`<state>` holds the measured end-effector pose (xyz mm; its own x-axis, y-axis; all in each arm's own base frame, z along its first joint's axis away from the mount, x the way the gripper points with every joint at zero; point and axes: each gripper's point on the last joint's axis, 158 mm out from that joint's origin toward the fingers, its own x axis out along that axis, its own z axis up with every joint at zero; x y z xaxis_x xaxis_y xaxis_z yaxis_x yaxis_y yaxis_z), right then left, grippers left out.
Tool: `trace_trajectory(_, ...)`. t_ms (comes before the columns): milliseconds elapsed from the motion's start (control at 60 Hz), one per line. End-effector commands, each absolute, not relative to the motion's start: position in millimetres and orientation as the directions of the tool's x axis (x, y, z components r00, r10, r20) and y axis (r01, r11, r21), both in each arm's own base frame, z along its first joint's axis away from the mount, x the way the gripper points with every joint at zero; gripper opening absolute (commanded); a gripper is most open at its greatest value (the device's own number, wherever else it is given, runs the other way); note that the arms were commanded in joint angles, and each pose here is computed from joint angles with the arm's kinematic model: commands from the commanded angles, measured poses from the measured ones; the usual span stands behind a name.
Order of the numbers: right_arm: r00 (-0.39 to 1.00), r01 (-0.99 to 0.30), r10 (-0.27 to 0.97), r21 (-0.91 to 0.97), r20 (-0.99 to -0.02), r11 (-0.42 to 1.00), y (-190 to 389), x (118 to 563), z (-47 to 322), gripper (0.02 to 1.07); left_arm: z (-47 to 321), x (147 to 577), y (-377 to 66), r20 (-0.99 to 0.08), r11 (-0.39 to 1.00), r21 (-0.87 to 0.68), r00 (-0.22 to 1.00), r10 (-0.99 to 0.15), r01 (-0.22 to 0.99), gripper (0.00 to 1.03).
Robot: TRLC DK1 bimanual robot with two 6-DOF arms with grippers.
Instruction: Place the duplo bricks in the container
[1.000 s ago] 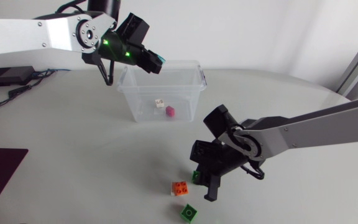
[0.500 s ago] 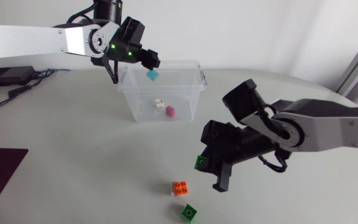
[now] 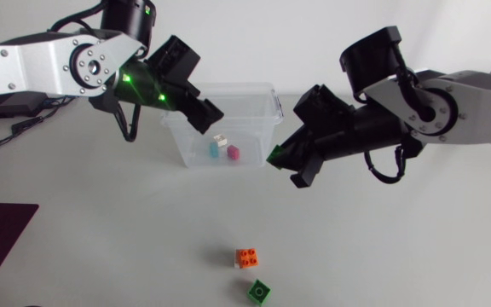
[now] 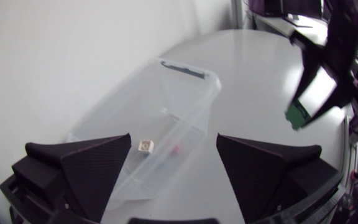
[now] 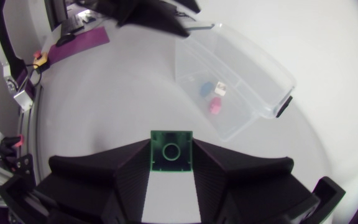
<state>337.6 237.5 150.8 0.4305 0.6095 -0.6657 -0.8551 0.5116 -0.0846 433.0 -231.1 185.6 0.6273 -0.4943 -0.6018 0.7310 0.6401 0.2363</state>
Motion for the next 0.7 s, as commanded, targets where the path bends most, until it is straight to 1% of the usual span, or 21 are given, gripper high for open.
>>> trace_trajectory(0, 0.454, -0.834, 0.62, -0.06, -0.64, 0.549, 241.1, 354.5, 158.5, 0.26, 148.8, 399.6, -235.8, -0.683, 0.538, 0.248, 0.539, -0.493, 0.806, 0.96)
trace_trajectory(17, 0.46, -0.831, 0.621, -0.06, -0.635, 0.554, 241.9, 357.8, 160.0, 0.26, 147.9, 398.0, -236.6, -0.686, 0.534, 0.247, 0.535, -0.493, 0.809, 0.96)
trace_trajectory(67, 0.478, -0.819, 0.627, -0.055, -0.615, 0.571, 244.0, 368.2, 164.4, 0.26, 131.9, 375.2, -243.1, -0.723, 0.477, 0.24, 0.483, -0.494, 0.846, 0.96)
trace_trajectory(117, 0.484, -0.815, 0.627, -0.052, -0.611, 0.578, 244.7, 373.0, 164.5, 0.26, 126.4, 367.9, -244.6, -0.736, 0.46, 0.234, 0.465, -0.492, 0.857, 0.96)
trace_trajectory(133, 0.494, -0.808, 0.626, -0.053, -0.603, 0.586, 245.4, 380.2, 164.8, 0.26, 117.6, 358.1, -247.3, -0.756, 0.436, 0.224, 0.438, -0.487, 0.872, 0.95)
trace_trajectory(250, 0.514, -0.788, 0.622, -0.039, -0.591, 0.614, 246.5, 402.2, 162.5, 0.26, 98.5, 335.1, -255.5, -0.792, 0.385, 0.2, 0.381, -0.478, 0.901, 0.94)
trace_trajectory(350, 0.534, -0.774, 0.627, -0.029, -0.567, 0.633, 249.8, 417.0, 164.6, 0.26, 87.0, 321.6, -257.8, -0.811, 0.362, 0.193, 0.356, -0.464, 0.912, 0.93)
trace_trajectory(683, 0.59, -0.731, 0.625, -0.01, -0.511, 0.682, 262.6, 464.1, 169.1, 0.26, 68.1, 288.6, -250.2, -0.842, 0.327, 0.181, 0.318, -0.435, 0.927, 0.93)
